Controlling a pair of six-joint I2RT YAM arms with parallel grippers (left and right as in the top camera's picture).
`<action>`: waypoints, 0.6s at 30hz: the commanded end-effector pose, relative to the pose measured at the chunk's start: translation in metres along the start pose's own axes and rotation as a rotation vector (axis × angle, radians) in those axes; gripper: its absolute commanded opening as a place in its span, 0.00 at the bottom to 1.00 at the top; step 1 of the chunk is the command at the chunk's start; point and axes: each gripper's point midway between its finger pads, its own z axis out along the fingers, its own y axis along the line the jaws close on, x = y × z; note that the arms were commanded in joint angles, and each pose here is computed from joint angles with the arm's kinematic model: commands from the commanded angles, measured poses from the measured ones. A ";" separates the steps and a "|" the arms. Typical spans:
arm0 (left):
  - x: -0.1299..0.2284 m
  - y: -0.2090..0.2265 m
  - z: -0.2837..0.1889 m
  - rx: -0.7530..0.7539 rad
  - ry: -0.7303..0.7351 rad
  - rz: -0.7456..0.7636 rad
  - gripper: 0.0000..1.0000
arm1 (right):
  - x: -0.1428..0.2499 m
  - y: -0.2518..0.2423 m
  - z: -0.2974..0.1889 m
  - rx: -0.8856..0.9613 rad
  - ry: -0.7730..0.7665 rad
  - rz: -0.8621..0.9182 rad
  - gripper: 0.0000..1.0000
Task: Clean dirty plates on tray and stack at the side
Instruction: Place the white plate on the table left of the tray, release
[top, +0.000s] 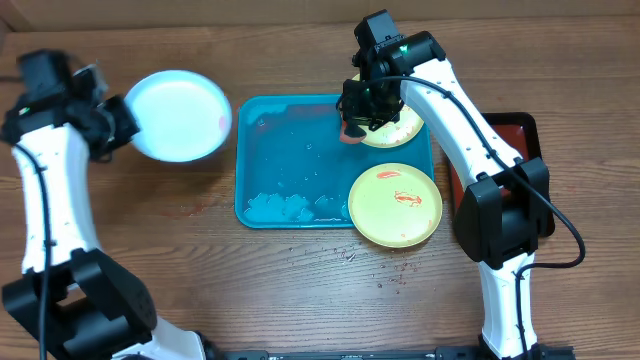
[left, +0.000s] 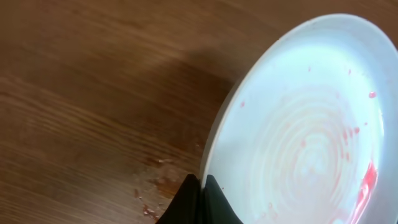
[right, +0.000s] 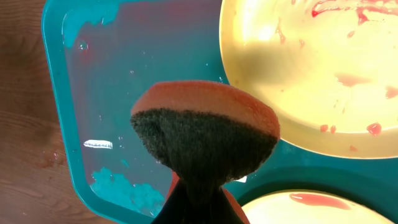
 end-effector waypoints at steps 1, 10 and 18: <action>0.015 0.021 0.028 0.051 0.061 -0.101 0.04 | -0.006 0.005 -0.013 -0.008 -0.038 -0.021 0.04; 0.032 0.069 0.087 -0.001 0.112 -0.193 0.04 | -0.003 0.004 -0.012 -0.002 -0.026 -0.017 0.04; 0.055 0.083 0.135 -0.034 0.202 -0.208 0.04 | -0.002 0.003 -0.012 0.000 -0.020 -0.015 0.04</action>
